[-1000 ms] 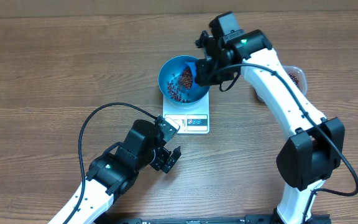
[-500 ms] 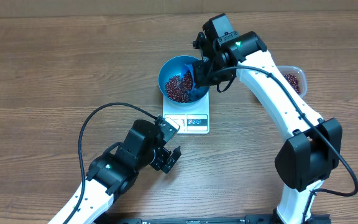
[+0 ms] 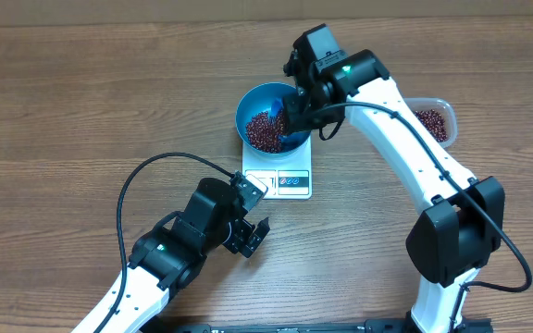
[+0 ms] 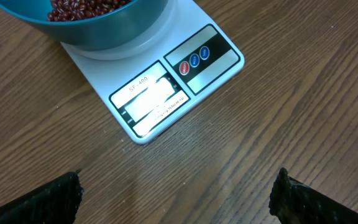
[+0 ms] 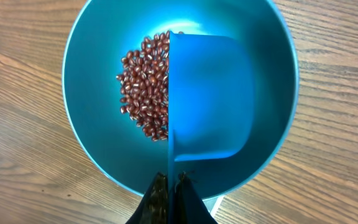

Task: Scoop item into bowl and weigh 150g on scale
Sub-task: 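Tip the scoop with the right gripper, pouring beans into the teal bowl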

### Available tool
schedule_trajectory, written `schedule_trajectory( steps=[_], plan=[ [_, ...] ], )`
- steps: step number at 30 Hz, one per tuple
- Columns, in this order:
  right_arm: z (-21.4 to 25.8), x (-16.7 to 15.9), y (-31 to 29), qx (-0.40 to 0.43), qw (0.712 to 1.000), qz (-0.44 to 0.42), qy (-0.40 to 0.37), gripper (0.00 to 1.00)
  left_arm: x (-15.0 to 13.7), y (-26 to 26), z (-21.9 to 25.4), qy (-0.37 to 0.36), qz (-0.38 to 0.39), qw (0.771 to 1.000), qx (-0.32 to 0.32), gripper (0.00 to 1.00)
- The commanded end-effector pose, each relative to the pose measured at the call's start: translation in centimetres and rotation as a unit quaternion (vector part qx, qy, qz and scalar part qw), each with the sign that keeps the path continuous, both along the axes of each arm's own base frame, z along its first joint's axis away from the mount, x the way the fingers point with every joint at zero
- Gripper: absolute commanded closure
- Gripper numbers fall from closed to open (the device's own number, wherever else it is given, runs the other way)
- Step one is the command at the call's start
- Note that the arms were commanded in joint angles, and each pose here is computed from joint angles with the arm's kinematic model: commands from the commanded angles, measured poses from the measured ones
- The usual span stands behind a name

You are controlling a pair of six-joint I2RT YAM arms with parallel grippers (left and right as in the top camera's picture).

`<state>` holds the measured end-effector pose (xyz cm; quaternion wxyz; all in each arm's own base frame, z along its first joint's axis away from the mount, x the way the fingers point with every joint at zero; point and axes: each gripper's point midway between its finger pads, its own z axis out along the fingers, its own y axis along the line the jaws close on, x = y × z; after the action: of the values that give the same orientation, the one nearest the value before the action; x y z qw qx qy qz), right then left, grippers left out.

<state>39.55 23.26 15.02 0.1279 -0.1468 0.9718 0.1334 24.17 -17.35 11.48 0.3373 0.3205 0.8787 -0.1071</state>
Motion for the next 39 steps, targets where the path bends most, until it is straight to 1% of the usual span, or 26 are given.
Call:
schedule_trajectory(
  steps=[1, 17, 31, 39],
  plan=[
    [0.9, 0.4, 0.4, -0.019, 1.0, -0.001, -0.025, 0.96, 0.0, 0.3, -0.5, 0.002, -0.002, 1.0, 0.009, 0.0],
    [0.9, 0.6, 0.3, -0.029, 0.999, -0.004, -0.033, 0.96, 0.0, 0.3, -0.5, 0.002, -0.002, 1.0, 0.009, 0.0],
    [2.9, 1.5, 0.4, -0.03, 0.998, 0.007, -0.062, 0.96, 0.0, 0.3, -0.5, 0.002, -0.002, 1.0, 0.009, 0.0],
    [2.8, 1.1, -0.5, -0.059, 0.997, 0.003, -0.059, 0.96, 0.0, 0.3, -0.5, 0.002, -0.002, 1.0, 0.009, 0.0]
  ],
)
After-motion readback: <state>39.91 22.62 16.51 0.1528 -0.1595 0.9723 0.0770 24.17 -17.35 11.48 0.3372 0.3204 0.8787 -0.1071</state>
